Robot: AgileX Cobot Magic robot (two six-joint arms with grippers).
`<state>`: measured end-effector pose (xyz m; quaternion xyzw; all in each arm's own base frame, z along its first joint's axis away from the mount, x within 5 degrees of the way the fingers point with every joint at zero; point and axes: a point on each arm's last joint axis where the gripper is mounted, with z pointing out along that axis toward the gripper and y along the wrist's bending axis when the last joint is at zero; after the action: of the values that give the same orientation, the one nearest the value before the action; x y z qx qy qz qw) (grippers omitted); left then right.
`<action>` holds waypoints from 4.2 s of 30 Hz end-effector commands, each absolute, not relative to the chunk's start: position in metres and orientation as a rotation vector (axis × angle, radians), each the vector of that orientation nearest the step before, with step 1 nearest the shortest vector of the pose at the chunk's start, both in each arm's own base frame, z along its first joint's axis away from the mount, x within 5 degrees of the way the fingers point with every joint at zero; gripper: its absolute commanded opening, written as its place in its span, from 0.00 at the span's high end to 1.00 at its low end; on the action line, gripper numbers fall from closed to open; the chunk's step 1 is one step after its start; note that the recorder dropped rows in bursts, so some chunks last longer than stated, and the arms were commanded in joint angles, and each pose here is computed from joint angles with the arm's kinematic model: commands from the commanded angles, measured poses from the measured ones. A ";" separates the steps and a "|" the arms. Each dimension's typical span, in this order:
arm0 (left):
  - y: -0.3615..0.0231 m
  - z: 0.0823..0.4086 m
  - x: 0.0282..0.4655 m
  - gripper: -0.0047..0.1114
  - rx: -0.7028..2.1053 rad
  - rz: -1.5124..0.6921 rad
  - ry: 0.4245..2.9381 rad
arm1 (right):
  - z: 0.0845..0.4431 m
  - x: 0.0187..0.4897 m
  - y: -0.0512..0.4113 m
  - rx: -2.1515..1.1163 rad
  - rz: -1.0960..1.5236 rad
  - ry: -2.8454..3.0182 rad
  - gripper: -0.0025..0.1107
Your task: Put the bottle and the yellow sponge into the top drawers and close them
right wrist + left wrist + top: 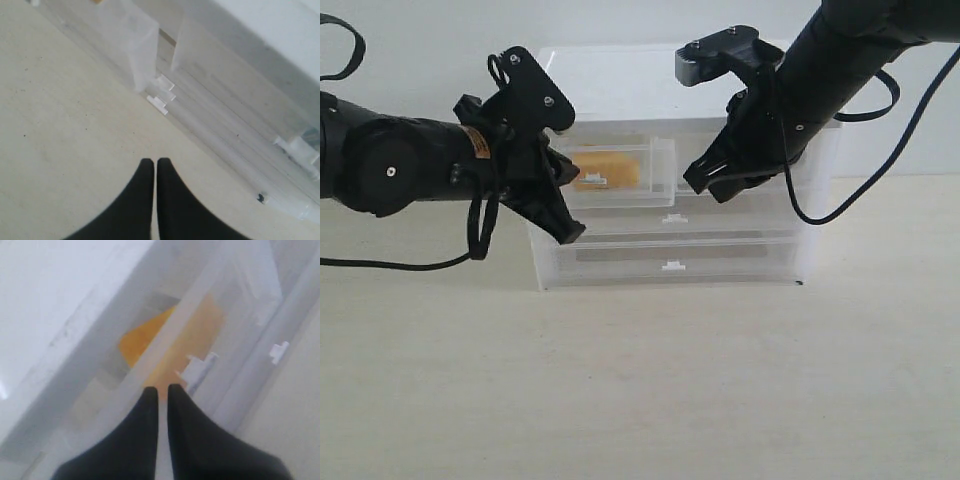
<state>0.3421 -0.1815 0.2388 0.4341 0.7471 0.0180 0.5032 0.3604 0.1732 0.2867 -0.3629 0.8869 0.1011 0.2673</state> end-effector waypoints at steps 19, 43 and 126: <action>-0.176 0.234 0.367 0.92 1.069 0.074 1.975 | 0.291 0.357 0.169 -0.994 0.274 2.414 0.98; -0.066 0.321 0.208 0.92 0.599 -0.059 2.174 | 0.359 0.223 0.065 -0.442 -0.188 2.209 0.98; -0.006 0.188 0.054 0.92 0.055 -0.091 1.766 | 0.304 0.026 -0.002 -0.218 0.187 1.405 0.98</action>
<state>0.0548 -0.0063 0.1902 0.0335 0.7665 -0.0397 0.6401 0.0266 -0.0015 0.3045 -0.0988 0.6467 0.0889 0.7511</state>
